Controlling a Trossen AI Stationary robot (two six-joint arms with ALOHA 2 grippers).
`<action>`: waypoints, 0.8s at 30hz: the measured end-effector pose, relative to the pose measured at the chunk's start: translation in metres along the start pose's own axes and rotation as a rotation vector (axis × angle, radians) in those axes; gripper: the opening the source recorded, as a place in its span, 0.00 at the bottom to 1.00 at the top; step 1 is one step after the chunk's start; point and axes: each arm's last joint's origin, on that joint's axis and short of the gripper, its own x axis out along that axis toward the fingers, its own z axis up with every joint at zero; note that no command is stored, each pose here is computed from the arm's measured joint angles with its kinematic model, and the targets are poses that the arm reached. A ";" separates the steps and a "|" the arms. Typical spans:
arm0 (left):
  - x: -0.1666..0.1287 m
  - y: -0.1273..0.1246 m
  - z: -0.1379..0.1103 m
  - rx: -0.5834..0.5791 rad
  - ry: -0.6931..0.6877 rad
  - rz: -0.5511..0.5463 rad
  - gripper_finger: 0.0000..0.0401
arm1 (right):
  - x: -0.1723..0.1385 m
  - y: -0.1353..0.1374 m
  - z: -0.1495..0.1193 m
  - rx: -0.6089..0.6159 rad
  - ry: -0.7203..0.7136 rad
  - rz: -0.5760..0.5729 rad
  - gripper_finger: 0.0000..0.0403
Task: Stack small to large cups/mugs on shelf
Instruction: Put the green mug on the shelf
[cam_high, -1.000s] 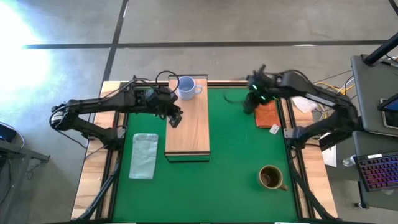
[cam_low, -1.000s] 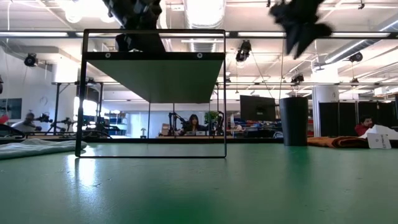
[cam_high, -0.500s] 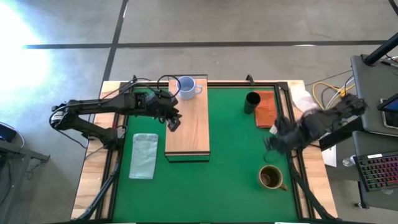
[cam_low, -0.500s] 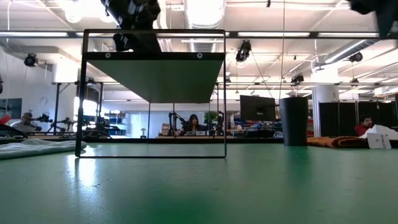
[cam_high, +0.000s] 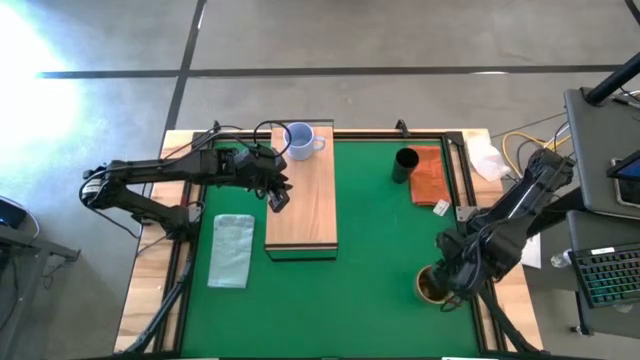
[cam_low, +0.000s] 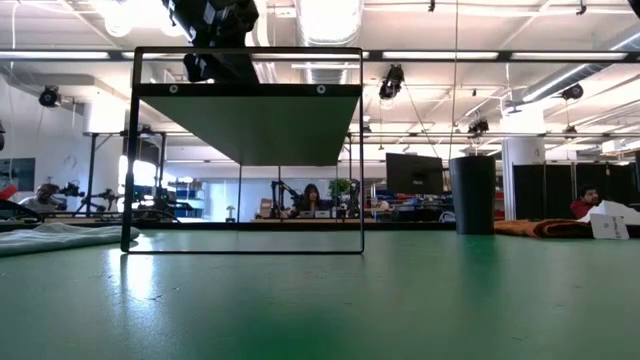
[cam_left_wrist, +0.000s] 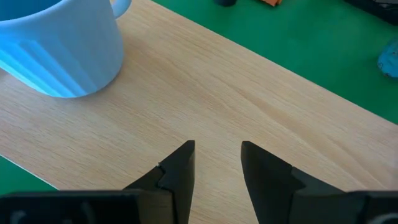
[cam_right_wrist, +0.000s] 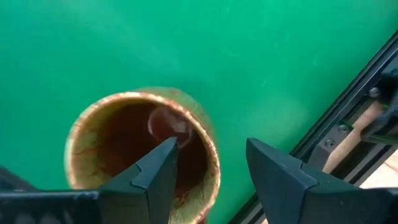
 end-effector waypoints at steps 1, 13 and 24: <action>0.000 0.000 0.000 0.000 0.000 0.000 0.29 | 0.005 0.002 -0.001 -0.008 0.008 -0.013 0.46; 0.000 0.000 0.000 -0.027 0.001 -0.007 0.29 | 0.042 0.011 -0.009 -0.036 -0.017 -0.156 0.46; 0.000 0.000 0.000 -0.029 0.000 -0.008 0.29 | 0.038 0.011 -0.008 -0.027 -0.001 -0.111 0.43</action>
